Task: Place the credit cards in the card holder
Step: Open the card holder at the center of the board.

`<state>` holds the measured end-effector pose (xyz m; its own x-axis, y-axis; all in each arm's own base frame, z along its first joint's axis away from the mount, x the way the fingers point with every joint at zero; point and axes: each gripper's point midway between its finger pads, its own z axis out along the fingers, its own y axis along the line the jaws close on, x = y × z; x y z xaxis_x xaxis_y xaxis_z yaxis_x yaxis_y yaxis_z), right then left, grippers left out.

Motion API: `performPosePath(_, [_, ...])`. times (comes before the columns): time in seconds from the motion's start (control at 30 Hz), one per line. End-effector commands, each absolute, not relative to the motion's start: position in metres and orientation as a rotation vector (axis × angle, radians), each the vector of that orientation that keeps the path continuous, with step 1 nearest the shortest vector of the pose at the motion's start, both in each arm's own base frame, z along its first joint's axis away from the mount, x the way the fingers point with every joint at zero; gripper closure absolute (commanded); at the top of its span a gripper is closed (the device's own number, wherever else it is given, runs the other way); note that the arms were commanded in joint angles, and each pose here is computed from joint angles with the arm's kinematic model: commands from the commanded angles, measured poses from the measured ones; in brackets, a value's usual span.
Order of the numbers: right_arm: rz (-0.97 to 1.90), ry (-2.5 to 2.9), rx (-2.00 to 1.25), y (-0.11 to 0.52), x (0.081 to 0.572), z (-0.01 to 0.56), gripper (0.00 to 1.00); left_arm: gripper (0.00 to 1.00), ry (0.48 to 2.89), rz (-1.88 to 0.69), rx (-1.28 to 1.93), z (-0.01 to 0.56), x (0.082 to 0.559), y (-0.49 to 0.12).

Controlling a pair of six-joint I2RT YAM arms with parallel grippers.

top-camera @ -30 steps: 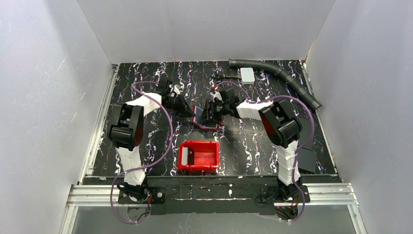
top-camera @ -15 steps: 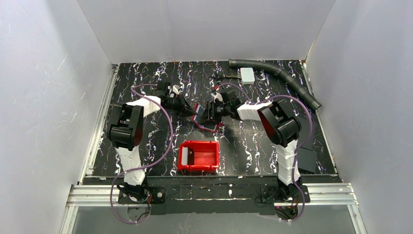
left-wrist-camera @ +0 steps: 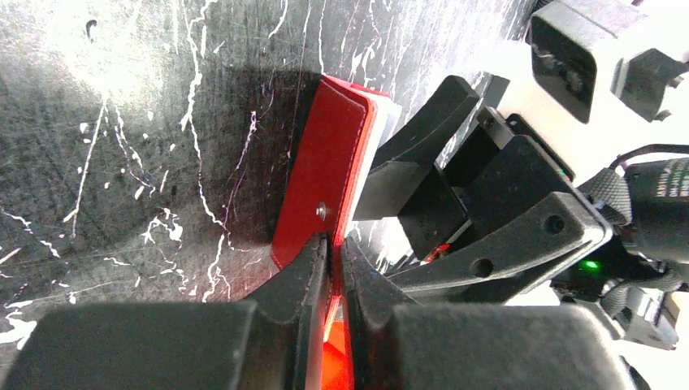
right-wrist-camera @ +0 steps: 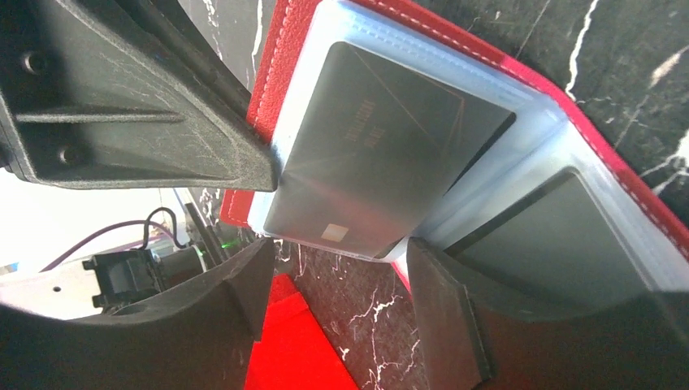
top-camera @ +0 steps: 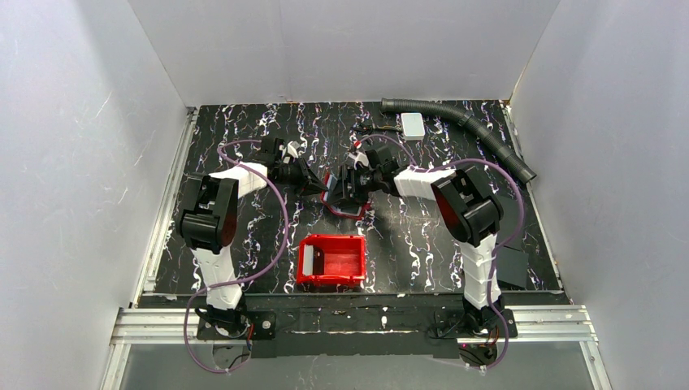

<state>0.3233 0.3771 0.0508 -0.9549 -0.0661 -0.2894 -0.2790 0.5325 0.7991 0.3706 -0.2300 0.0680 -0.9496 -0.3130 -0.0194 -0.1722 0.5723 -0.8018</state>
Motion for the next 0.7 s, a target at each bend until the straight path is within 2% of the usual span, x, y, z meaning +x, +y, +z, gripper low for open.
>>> performPosePath(0.0, [1.21, 2.606, -0.267, 0.357, 0.331, 0.048, 0.29, 1.0, 2.545, -1.312, -0.264, 0.097, 0.373, -0.231])
performPosePath(0.37, [1.178, 2.558, -0.159, 0.35, 0.356, 0.077, 0.31, 1.0, 2.517, -1.238, -0.204, 0.101, 0.375, -0.226])
performPosePath(0.47, [1.2, 2.532, -0.117, 0.353, 0.365, 0.081, 0.36, 1.0, 2.513, -1.217, -0.18, 0.104, 0.375, -0.226])
performPosePath(0.6, [1.293, 2.504, -0.053, 0.365, 0.374, 0.082, 0.53, 1.0, 2.518, -1.215, -0.171, 0.104, 0.373, -0.229])
performPosePath(0.67, [1.321, 2.498, -0.034, 0.369, 0.375, 0.082, 0.56, 1.0, 2.519, -1.219, -0.167, 0.104, 0.373, -0.231])
